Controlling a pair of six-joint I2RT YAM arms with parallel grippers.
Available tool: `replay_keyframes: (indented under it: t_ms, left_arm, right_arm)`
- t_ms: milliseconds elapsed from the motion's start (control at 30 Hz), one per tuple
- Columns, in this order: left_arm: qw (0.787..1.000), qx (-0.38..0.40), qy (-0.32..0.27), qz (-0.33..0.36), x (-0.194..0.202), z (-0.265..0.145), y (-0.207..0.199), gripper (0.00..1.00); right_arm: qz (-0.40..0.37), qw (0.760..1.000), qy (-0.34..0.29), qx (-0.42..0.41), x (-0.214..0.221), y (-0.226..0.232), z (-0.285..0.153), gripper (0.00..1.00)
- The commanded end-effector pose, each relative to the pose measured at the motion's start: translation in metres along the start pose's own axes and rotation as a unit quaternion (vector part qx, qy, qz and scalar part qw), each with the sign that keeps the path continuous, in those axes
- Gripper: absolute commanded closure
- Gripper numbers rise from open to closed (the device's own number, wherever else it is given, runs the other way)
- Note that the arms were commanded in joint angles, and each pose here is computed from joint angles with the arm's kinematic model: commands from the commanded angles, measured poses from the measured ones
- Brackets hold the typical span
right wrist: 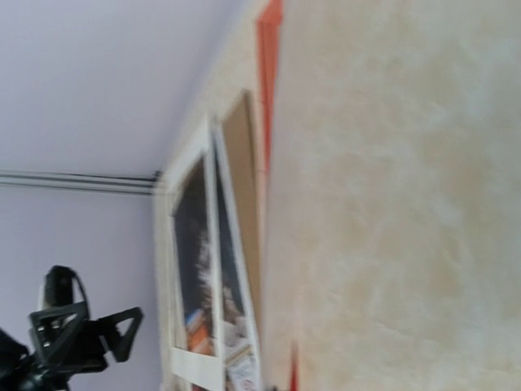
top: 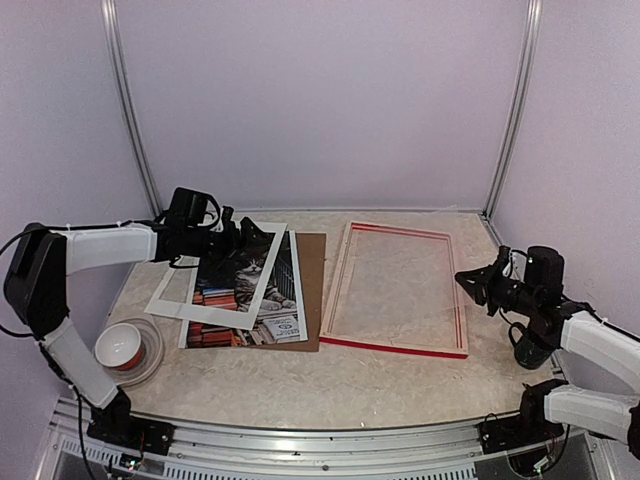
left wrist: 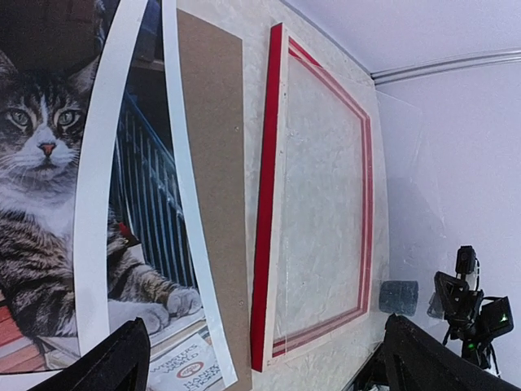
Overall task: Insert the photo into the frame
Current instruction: Place the glass panel at the frame body.
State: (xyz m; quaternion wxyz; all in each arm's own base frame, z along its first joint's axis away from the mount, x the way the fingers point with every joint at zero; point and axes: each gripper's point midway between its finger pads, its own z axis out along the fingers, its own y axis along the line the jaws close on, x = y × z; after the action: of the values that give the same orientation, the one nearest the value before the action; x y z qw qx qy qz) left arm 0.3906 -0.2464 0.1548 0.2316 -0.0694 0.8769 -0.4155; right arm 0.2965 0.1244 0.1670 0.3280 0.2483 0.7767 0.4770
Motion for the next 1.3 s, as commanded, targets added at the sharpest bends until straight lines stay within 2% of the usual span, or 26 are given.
replay_keyframes:
  t_ms: [0, 167, 367, 533, 733, 900, 1167, 1267]
  left_arm:
    - [0.999, 0.038, -0.014, 0.014, -0.011, 0.006, -0.027, 0.01]
    - [0.997, 0.079, -0.014, 0.016, -0.010, 0.015, -0.044, 0.01]
    - [0.994, 0.111, -0.010, 0.013, -0.008, 0.032, -0.058, 0.01]
    - [0.990, 0.144, -0.009, -0.002, -0.007, 0.049, -0.066, 0.01]
    - [0.982, 0.187, 0.018, -0.010, 0.009, 0.075, -0.082, 0.01]
    - [0.972, 0.232, 0.025, -0.006, 0.015, 0.083, -0.103, 0.01]
    - [0.959, 0.281, 0.029, -0.005, 0.023, 0.090, -0.115, 0.01]
    - [0.958, 0.283, 0.045, -0.012, 0.033, 0.101, -0.111, 0.01]
  right_arm:
    - [-0.037, 0.995, -0.045, -0.077, -0.019, 0.052, -0.019, 1.00]
    - [-0.057, 0.986, -0.068, -0.142, -0.031, 0.096, -0.033, 1.00]
    - [-0.085, 0.975, -0.056, -0.196, -0.039, 0.140, -0.037, 1.00]
    - [-0.109, 0.970, -0.039, -0.216, -0.039, 0.160, -0.035, 1.00]
    - [-0.139, 0.958, -0.032, -0.249, -0.038, 0.179, -0.037, 1.00]
    - [-0.134, 0.961, -0.017, -0.242, -0.034, 0.159, -0.019, 1.00]
    - [-0.103, 0.981, -0.014, -0.161, -0.032, 0.081, 0.021, 1.00]
    - [-0.068, 0.989, 0.009, -0.135, -0.022, 0.045, 0.037, 1.00]
